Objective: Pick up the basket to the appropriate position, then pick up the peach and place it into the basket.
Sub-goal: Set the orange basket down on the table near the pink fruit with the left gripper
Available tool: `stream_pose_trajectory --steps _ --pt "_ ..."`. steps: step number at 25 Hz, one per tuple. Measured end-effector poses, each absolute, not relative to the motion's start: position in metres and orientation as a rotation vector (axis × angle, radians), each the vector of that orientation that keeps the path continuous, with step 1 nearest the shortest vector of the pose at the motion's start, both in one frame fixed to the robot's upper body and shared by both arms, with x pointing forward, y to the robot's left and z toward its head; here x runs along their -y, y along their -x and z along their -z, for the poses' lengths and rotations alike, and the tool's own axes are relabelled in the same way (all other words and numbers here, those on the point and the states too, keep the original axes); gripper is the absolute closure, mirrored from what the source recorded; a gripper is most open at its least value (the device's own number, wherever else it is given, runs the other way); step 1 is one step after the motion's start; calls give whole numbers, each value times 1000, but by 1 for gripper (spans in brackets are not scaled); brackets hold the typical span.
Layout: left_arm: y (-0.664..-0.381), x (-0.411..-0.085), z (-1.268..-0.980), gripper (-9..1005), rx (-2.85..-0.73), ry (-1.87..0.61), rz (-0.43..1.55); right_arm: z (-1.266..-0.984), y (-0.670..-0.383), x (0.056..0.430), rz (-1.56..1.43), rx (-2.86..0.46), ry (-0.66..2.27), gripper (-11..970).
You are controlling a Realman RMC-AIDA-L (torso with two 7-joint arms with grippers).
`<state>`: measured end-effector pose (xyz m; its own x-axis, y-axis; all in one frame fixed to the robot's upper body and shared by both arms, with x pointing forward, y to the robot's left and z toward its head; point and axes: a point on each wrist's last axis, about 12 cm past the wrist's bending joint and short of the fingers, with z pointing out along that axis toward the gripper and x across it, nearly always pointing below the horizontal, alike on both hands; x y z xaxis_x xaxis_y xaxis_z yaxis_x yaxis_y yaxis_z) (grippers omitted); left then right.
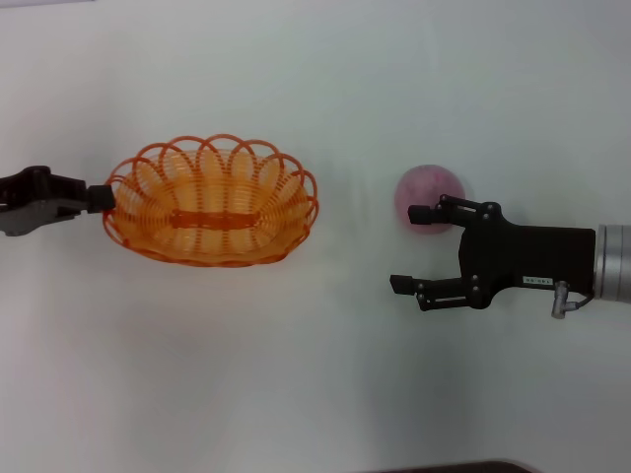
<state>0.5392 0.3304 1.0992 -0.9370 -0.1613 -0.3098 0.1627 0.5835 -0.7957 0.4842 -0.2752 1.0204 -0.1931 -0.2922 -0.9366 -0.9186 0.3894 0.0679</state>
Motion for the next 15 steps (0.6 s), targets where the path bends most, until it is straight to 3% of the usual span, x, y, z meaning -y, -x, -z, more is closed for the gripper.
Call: stream_pose_trajectory --steps 15 --pt "-527 -321 -1081 969 -2443 64 1318 -1020 -484 276 -829 -1706 1076 2"
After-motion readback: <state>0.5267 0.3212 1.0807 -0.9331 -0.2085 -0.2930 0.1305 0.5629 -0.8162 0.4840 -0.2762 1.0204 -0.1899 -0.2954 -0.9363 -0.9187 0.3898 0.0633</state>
